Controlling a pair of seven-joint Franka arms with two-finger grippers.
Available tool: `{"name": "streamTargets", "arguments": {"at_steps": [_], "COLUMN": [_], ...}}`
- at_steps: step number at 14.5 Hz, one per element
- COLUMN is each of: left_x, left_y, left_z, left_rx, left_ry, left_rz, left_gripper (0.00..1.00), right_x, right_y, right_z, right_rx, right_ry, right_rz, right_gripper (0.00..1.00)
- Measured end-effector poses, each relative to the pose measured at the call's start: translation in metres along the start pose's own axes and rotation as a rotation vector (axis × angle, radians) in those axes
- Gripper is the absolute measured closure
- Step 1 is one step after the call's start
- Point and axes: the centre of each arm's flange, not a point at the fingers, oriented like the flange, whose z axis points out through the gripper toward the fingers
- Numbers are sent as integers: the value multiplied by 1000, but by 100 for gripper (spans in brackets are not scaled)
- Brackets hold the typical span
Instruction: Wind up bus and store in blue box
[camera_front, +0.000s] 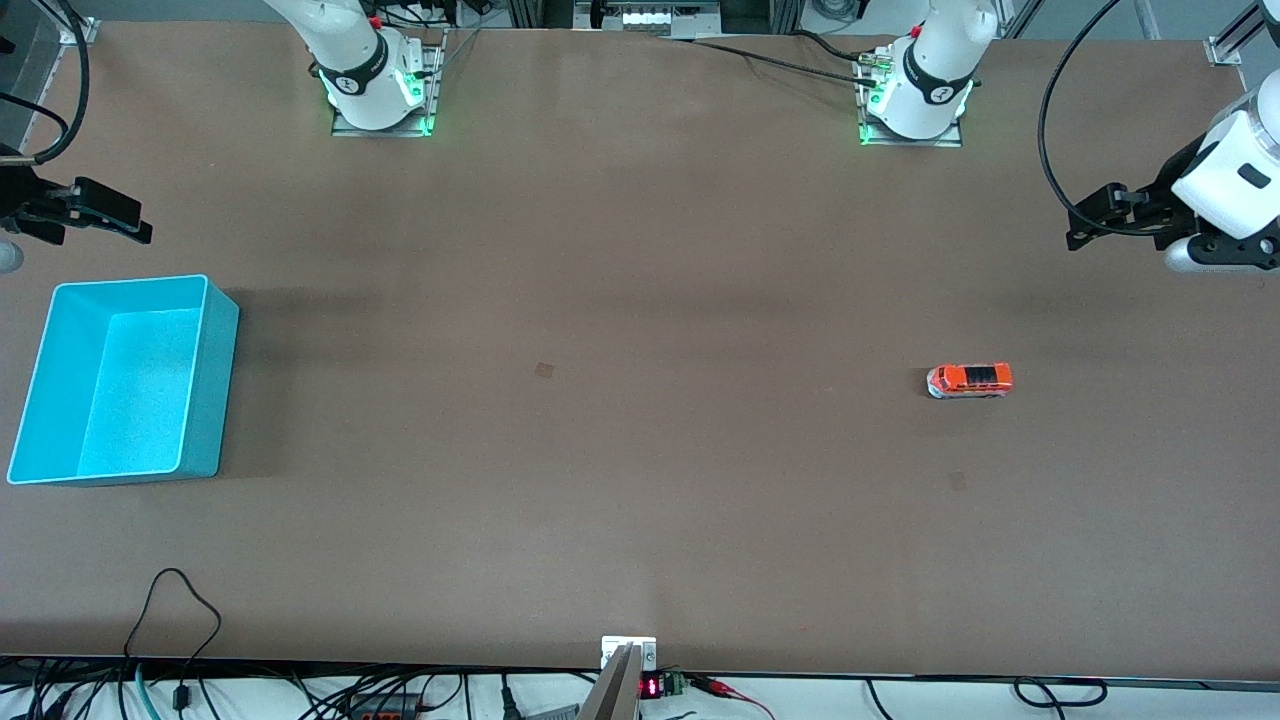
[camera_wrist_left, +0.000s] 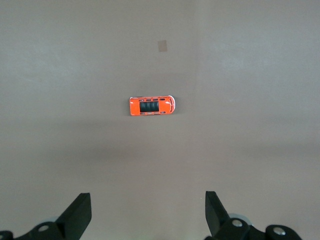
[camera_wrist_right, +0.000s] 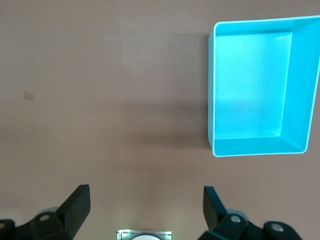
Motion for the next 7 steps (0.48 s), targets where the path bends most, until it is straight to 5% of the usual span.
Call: {"name": "streamTargets", "arguments": {"at_steps": [7], "left_x": [-8], "left_y": [-3], "left_z": [-4], "left_rx": [0], "left_ry": [-19], "left_rz": [-7], "left_gripper": [0], "right_x": [0], "right_y": [-1], "right_z": [0], "right_rx": [0], "right_ry": [2], "right_rz": [-1], "right_gripper": [0]}}
